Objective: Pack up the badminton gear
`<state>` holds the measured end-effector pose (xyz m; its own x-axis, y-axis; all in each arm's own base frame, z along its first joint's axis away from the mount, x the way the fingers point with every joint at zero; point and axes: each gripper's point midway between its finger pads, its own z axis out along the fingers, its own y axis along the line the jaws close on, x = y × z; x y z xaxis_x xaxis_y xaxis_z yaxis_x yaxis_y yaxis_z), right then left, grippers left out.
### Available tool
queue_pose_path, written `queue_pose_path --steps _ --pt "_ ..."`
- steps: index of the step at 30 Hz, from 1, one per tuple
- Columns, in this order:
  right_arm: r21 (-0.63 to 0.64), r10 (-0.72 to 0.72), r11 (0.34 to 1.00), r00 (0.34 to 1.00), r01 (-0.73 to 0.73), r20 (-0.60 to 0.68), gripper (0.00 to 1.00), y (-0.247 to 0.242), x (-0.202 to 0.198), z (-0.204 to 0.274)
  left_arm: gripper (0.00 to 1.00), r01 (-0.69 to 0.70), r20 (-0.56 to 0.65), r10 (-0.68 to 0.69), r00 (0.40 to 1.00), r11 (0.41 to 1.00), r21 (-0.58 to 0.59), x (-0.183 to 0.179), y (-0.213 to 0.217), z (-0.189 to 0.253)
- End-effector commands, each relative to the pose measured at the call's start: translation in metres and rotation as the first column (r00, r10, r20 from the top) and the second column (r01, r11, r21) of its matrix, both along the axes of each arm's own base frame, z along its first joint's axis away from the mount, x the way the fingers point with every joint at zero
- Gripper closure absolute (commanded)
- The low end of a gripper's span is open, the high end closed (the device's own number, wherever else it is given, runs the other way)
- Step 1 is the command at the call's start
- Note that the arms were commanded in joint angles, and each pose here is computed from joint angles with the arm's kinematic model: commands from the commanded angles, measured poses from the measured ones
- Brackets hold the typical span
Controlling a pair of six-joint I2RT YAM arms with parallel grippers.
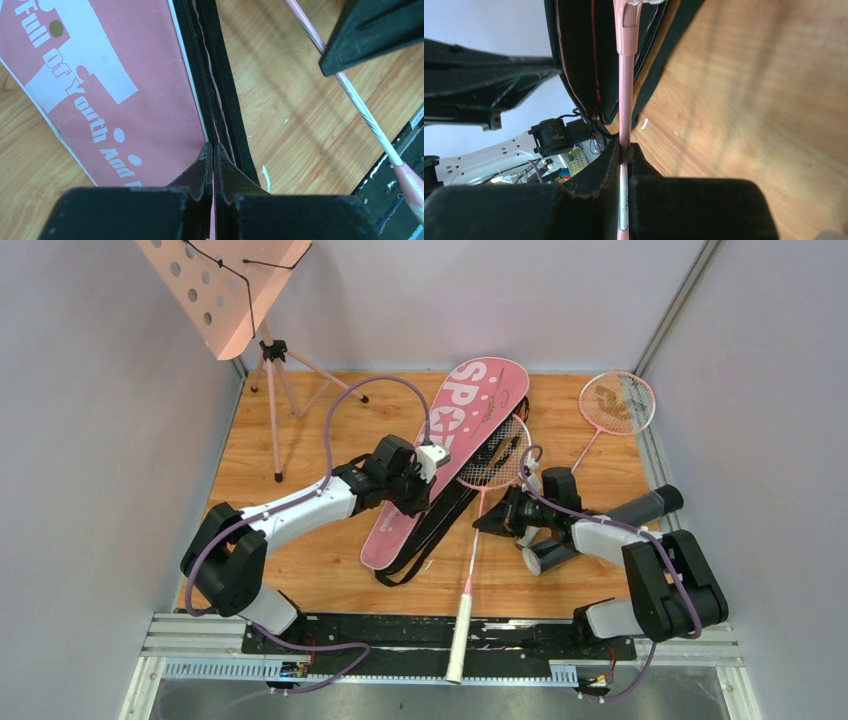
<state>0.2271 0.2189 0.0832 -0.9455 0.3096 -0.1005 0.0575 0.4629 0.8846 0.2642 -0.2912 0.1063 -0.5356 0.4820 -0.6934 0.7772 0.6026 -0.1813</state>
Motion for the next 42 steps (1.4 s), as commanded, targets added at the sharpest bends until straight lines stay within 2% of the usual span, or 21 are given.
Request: queue_pose_path --steps 1,7,12,14,15,17,21,25,30,37,41,42 --pt "0.043 0.009 0.999 0.977 -0.018 0.214 1.00 0.012 0.042 0.032 1.00 0.009 0.033 -0.007 0.999 0.999 -0.050 -0.002 -0.003 0.019" --pt "0.121 -0.018 0.993 0.974 -0.009 0.225 1.00 0.021 0.056 0.031 1.00 0.015 -0.001 -0.015 1.000 0.999 -0.052 -0.008 -0.002 0.010" --pt "0.118 -0.010 0.993 0.975 -0.016 0.220 1.00 0.023 0.057 0.029 0.99 -0.025 0.013 0.025 1.000 0.999 -0.036 -0.005 0.003 0.006" --pt "0.101 -0.009 0.995 0.975 -0.014 0.221 1.00 0.024 0.055 0.027 0.88 -0.084 0.016 0.084 0.996 0.996 -0.010 0.001 0.010 0.003" --pt "0.098 -0.005 0.995 0.974 -0.018 0.225 1.00 0.026 0.054 0.027 0.76 -0.093 0.017 0.093 0.996 0.996 -0.009 0.002 0.010 0.003" --pt "0.095 0.009 0.995 0.972 -0.032 0.233 1.00 0.032 0.051 0.027 0.62 -0.098 0.024 0.098 0.995 0.995 -0.007 0.005 0.010 0.002" --pt "0.100 0.034 0.993 0.973 -0.058 0.230 1.00 0.040 0.047 0.024 0.42 -0.130 0.034 0.129 0.991 0.991 0.036 0.013 0.014 -0.008" --pt "0.116 0.039 0.991 0.975 -0.065 0.218 1.00 0.043 0.044 0.025 0.33 -0.184 0.052 0.180 0.982 0.977 0.109 0.021 0.025 -0.021" --pt "0.118 0.040 0.991 0.972 -0.069 0.230 1.00 0.046 0.040 0.030 0.21 -0.184 0.050 0.178 0.983 0.965 0.188 0.023 0.028 -0.038" --pt "0.121 0.046 0.990 0.973 -0.075 0.228 1.00 0.048 0.033 0.032 0.20 -0.230 0.130 0.201 0.971 0.934 0.273 0.033 0.033 -0.046" --pt "0.123 0.056 0.989 0.973 -0.086 0.226 1.00 0.049 0.029 0.033 0.29 -0.243 0.178 0.196 0.964 0.922 0.301 0.035 0.034 -0.042" --pt "0.123 0.057 0.989 0.973 -0.086 0.225 1.00 0.049 0.027 0.033 0.36 -0.237 0.187 0.186 0.965 0.923 0.302 0.034 0.031 -0.040"
